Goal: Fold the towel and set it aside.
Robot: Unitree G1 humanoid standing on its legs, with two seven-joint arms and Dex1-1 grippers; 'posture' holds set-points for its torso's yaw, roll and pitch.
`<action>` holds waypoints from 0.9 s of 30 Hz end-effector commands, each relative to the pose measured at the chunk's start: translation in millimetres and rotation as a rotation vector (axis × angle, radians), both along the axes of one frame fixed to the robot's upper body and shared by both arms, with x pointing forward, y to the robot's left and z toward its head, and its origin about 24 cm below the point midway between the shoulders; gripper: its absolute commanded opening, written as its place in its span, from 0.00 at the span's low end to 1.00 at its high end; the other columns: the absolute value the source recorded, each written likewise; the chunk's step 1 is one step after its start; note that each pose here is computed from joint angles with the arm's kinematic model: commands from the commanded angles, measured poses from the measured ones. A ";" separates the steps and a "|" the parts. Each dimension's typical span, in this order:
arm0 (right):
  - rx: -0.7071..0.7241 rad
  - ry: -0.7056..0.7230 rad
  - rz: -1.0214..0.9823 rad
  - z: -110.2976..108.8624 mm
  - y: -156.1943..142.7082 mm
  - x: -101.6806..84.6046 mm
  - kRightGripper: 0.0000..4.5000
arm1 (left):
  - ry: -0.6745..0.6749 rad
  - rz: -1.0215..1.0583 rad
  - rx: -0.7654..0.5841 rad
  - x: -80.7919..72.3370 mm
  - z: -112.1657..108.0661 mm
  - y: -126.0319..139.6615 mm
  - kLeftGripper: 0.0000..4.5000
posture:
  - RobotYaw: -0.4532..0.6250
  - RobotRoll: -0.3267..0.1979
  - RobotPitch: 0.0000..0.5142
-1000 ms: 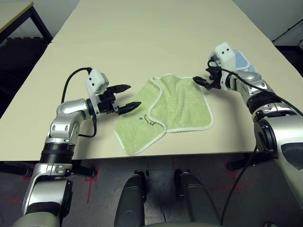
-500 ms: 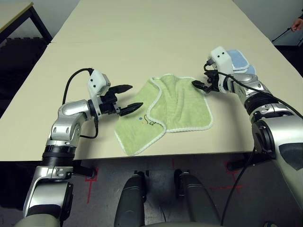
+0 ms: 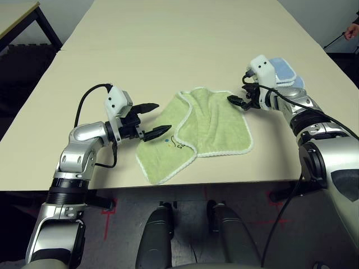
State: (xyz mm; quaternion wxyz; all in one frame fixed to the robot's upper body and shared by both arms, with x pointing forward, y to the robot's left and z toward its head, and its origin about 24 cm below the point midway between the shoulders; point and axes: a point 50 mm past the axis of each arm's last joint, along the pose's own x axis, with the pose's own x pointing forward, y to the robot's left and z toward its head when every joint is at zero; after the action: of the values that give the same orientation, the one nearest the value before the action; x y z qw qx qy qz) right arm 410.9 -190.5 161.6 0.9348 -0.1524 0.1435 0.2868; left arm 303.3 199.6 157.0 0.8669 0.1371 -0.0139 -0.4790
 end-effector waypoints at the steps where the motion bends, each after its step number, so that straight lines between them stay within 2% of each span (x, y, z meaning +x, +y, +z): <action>1: 0.026 -0.023 0.009 0.8 -4.4 -1.4 0.99 | -0.004 0.006 -0.011 -5.6 2.5 0.8 1.00 | 0.48 0.62 0.49; 15: 0.064 -0.089 0.099 22.1 6.4 0.9 0.99 | -0.016 0.022 -0.046 -12.0 15.0 -1.9 1.00 | 0.49 0.62 0.67; 27: 0.034 0.002 0.071 4.5 7.4 -0.7 0.99 | -0.017 0.032 -0.044 -15.1 19.0 -2.1 1.00 | 0.51 0.62 0.68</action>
State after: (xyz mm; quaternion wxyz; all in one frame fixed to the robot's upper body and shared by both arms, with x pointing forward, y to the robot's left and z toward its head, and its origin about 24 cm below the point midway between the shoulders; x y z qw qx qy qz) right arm 413.2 -179.4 184.1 0.9284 -0.1475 0.0954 0.3274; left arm 292.5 196.6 176.4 0.8783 0.1218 -0.0323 -0.4612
